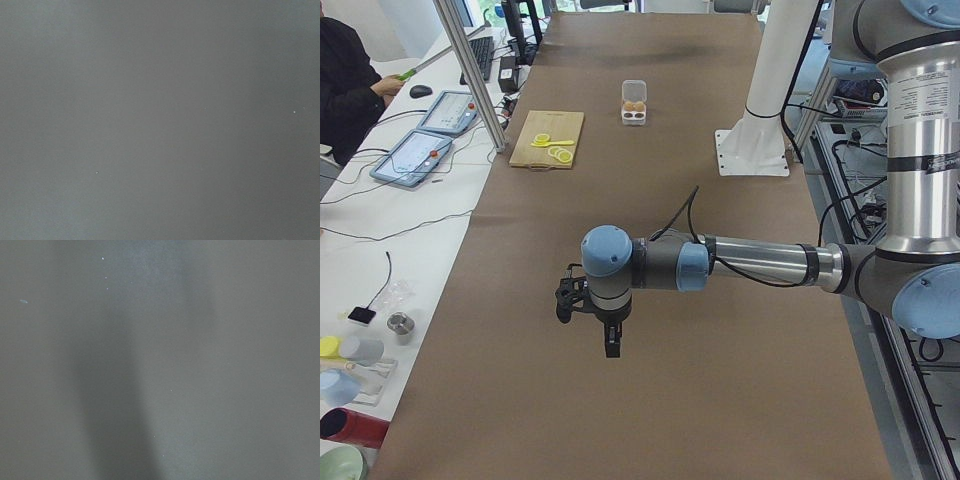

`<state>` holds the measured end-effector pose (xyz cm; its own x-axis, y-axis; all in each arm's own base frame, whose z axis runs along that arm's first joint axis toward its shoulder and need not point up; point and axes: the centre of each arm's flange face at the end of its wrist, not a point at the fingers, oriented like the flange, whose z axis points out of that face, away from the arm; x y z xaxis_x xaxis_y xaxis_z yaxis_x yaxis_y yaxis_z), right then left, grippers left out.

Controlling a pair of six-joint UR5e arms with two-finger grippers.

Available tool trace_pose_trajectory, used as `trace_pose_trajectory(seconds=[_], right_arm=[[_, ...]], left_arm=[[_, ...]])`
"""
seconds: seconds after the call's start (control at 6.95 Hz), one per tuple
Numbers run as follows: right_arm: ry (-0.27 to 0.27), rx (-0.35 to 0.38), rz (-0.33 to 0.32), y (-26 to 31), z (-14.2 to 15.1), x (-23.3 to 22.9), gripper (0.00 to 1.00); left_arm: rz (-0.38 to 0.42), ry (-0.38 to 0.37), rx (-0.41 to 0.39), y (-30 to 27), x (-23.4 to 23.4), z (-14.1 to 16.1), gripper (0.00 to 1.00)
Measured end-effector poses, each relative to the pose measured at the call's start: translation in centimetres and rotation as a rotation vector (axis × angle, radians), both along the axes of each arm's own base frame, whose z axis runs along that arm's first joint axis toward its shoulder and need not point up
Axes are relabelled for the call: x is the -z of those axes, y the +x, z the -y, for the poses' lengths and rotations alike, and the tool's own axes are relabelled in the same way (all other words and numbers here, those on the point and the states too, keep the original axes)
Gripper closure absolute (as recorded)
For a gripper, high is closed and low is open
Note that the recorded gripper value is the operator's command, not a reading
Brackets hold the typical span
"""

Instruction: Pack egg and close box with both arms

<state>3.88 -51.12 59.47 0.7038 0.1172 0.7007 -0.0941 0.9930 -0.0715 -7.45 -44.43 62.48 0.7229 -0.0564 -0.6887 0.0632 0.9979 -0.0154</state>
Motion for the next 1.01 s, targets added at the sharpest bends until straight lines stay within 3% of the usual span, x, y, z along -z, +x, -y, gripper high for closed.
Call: trace_pose_trajectory(seconds=[1.01], right_arm=[[-0.004, 0.000, 0.010, -0.05, 0.00, -0.04, 0.00]], left_arm=[[-0.001, 0.006, -0.001, 0.04, 0.40, 0.22, 0.02]])
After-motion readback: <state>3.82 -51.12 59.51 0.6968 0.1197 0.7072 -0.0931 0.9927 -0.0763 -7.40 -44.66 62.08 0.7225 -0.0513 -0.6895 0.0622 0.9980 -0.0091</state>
